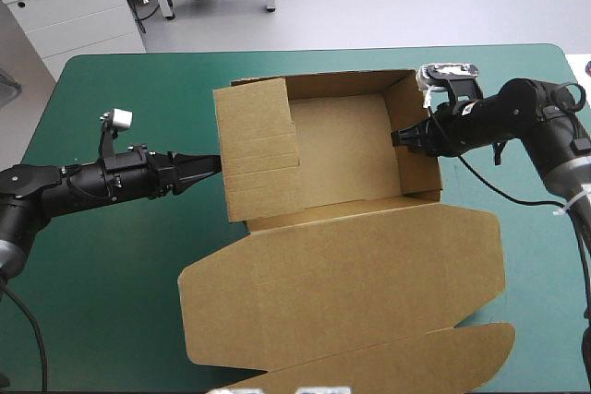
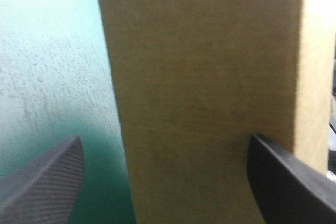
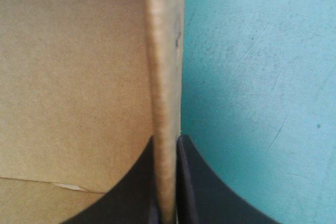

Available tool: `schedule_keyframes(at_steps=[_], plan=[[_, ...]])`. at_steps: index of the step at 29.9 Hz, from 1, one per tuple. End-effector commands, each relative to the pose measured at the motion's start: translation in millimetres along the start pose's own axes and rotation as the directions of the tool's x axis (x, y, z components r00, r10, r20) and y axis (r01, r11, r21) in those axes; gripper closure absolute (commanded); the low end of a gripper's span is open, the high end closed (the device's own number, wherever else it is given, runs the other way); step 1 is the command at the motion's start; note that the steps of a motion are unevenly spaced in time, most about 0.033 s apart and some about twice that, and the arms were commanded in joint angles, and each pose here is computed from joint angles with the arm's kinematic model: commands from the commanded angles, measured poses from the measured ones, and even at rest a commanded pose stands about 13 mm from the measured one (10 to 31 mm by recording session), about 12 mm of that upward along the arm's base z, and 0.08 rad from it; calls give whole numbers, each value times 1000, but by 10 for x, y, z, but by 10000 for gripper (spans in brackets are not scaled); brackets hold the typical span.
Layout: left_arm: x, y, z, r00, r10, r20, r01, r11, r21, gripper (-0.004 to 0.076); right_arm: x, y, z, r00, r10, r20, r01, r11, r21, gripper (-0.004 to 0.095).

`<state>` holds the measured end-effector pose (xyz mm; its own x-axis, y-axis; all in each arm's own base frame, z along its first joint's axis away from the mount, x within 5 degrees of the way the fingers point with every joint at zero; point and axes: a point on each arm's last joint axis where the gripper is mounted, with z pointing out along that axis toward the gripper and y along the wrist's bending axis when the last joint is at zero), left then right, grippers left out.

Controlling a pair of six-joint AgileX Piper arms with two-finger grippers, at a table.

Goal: Fold the box

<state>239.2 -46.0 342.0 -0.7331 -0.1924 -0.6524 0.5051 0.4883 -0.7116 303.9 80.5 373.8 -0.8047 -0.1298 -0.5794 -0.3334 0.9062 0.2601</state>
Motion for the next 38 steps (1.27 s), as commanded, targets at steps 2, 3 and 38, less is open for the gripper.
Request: schedule_keyframes(at_steps=[2, 3, 38], plan=[[-7, -377, -7, 998, 60, 1, -60, 984, 167, 127, -98, 62, -209, 994, 4, 111, -3, 1000, -10, 908], [3, -408, 18, 997, 71, -12, -68, 982, 177, 127, -98, 62, -209, 994, 9, 111, -7, 1000, -10, 908], [-107, -816, 399, 996, 83, 13, -73, 933, -351, 157, -61, 519, -422, 971, -31, 236, 19, 998, 52, 908]])
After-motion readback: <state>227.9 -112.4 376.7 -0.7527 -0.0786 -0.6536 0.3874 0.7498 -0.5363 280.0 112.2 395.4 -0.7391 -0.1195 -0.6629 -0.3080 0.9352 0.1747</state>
